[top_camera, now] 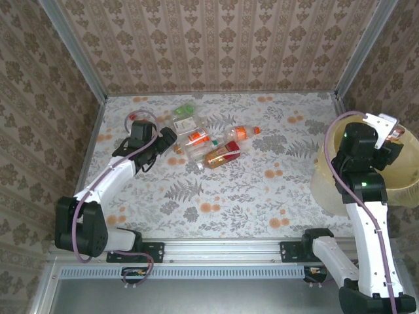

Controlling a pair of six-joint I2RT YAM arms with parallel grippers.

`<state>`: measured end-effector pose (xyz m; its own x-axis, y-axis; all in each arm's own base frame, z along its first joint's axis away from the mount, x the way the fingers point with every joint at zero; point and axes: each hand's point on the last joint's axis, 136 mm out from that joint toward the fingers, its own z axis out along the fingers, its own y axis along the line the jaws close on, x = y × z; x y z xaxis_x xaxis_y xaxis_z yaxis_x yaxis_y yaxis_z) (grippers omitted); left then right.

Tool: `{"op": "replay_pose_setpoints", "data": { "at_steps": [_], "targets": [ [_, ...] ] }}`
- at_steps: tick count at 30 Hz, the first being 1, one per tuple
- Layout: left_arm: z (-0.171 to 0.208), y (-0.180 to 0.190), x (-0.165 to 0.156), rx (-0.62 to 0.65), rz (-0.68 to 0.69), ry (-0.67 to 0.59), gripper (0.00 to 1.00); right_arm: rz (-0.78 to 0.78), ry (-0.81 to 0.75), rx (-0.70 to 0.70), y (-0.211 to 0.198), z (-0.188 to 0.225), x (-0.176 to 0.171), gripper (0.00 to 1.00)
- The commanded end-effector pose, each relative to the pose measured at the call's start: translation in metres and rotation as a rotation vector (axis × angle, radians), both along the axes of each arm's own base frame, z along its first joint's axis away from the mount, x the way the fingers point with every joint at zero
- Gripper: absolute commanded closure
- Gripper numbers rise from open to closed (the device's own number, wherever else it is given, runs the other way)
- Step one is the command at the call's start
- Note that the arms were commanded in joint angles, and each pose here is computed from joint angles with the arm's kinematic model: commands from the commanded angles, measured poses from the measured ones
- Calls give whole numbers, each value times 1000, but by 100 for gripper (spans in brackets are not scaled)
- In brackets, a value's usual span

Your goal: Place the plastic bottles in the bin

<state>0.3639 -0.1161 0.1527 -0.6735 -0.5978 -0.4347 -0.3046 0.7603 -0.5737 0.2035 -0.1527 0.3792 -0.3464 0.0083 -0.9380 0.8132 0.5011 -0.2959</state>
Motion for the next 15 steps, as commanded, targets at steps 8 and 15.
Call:
{"op": "replay_pose_setpoints", "data": {
  "at_steps": [8, 15],
  "targets": [
    [15, 5, 3, 1, -18, -28, 0, -40, -29, 35, -2, 10, -14, 21],
    [14, 10, 2, 3, -4, -27, 0, 12, -57, 88, 4, 10, -10, 16]
  ]
}}
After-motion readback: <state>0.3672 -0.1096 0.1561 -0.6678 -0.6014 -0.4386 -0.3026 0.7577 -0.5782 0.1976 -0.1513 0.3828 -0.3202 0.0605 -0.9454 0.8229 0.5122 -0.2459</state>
